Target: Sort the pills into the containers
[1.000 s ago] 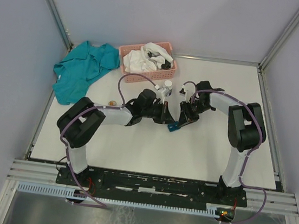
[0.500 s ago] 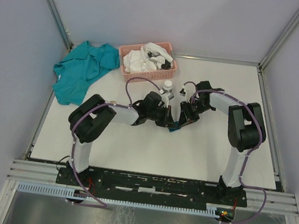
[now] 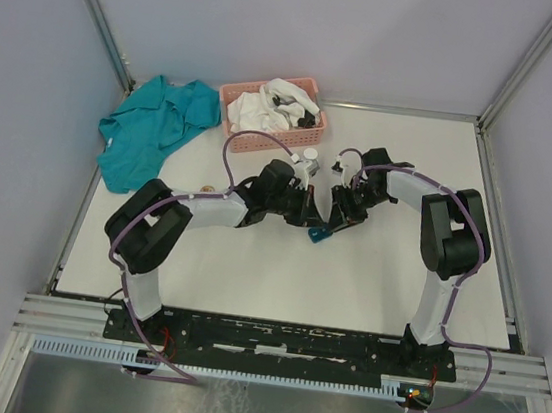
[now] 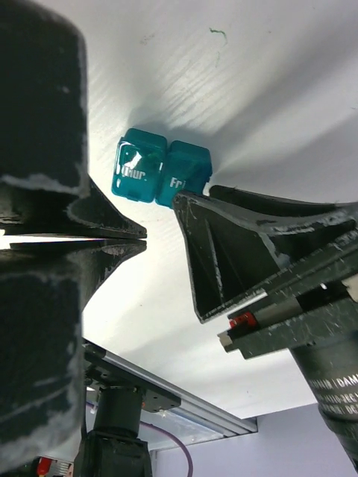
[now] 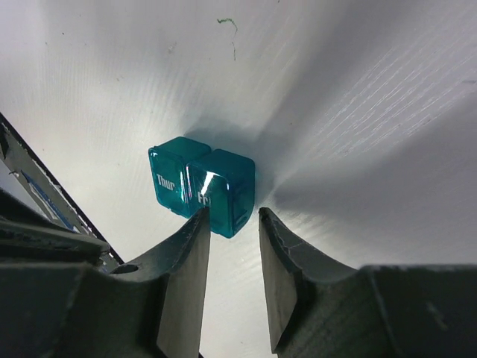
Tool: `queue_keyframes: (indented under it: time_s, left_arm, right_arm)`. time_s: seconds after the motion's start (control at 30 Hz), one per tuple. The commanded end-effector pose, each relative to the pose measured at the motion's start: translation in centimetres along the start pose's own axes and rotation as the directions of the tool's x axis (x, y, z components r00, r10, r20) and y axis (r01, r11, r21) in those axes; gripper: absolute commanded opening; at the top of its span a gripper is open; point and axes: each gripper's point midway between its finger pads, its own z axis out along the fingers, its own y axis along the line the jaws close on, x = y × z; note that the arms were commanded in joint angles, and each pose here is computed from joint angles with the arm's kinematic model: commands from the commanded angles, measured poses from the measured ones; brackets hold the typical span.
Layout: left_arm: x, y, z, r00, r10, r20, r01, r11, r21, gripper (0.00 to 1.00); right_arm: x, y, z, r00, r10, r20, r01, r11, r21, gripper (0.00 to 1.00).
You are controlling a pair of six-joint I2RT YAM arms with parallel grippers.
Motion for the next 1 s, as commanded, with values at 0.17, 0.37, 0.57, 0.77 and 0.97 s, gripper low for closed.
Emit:
queue_keyframes:
  time_s: [0.17,0.37,0.57,0.77,0.97]
  left_arm:
    - [-1.4,0.1,-1.1,0.994,0.105,0.037,-0.103,0.993,-0.053,0.03]
    - [-1.8,-0.6,-1.7,0.987,0.157,0.045,-0.153,0.984,-0.090,0.03]
    - [-1.4,-0.3,-1.3,0.986,0.161,0.033,-0.157,0.983,-0.098,0.03]
    - [-0.7,1.0,-0.5,0.987,0.156,0.021,-0.152,0.980,-0.132,0.03]
    - [-1.8,0.4,-1.9,0.982,0.166,0.089,-0.152,0.978,-0.140,0.04]
  right_arm:
    - [-2.2,-0.6,0.3,0.997,-0.022,0.067,0.020,1.000,0.023,0.41]
    - [-2.1,-0.6,0.6,0.998,-0.024,0.058,0.022,0.999,0.032,0.40]
    - [-2.3,-0.3,0.3,0.997,-0.032,0.070,0.030,0.999,0.029,0.41]
    - [-3.0,0.5,-0.9,0.993,-0.062,0.098,0.061,0.998,0.018,0.51]
    - [-4.2,1.5,-3.5,0.977,-0.139,0.165,0.133,0.990,0.048,0.60]
